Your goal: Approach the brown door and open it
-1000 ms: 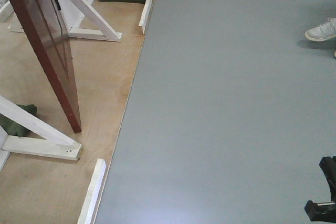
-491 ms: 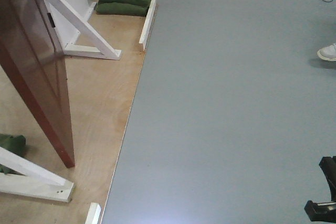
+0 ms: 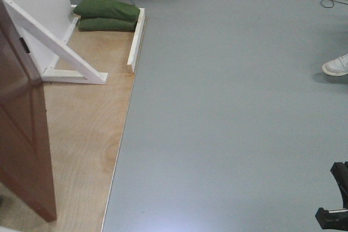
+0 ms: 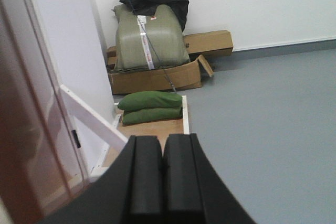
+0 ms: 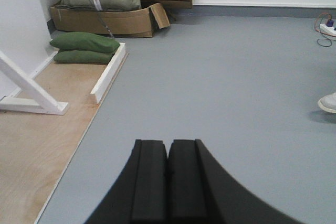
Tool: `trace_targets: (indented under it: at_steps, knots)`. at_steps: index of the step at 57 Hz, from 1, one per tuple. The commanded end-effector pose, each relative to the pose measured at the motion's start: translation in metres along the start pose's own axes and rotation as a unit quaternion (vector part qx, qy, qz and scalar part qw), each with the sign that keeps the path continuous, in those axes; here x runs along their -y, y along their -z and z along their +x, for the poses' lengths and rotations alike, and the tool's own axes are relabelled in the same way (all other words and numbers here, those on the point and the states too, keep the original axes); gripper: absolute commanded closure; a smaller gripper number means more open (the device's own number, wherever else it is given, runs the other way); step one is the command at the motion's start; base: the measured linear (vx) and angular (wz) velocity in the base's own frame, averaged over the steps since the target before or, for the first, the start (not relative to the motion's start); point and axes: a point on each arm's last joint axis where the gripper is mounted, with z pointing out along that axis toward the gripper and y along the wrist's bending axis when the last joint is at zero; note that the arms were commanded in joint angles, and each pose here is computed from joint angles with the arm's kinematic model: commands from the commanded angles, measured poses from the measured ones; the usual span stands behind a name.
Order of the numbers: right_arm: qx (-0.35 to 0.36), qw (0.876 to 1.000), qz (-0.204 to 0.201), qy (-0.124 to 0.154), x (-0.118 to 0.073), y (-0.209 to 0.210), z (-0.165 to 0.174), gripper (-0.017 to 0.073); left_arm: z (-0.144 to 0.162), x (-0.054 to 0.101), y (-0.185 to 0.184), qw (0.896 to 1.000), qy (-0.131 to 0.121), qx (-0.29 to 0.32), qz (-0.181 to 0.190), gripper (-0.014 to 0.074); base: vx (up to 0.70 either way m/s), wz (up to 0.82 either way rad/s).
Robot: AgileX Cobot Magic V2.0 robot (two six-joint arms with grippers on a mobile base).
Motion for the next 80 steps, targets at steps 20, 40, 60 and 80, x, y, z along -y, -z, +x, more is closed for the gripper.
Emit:
trace_targets:
  at_steps: [20, 40, 60, 80]
  knots:
    - [0.04, 0.999, 0.002, 0.005, 0.0004, 0.0001, -0.0059, 0.0559, -0.0135, -0.0014, 0.0027, 0.998, 0.004, 0.056, -0.006, 0.0527, 0.3, -0.09]
    - [0.04, 0.999, 0.002, 0.005, 0.0004, 0.0001, -0.0059, 0.0559, -0.0135, -0.0014, 0.0027, 0.998, 0.004, 0.056, -0.006, 0.0527, 0.15, 0.0]
    - [0.04, 0.999, 0.002, 0.005, 0.0004, 0.0001, -0.0059, 0.0559, -0.0135, -0.0014, 0.0027, 0.998, 0.004, 0.056, -0.006, 0.0527, 0.07, -0.01]
    - [0.04, 0.999, 0.002, 0.005, 0.0004, 0.0001, -0.0059, 0.0559, -0.0135, -0.0014, 0.0027, 0.998, 0.004, 0.056, -0.006, 0.0527, 0.02, 0.0]
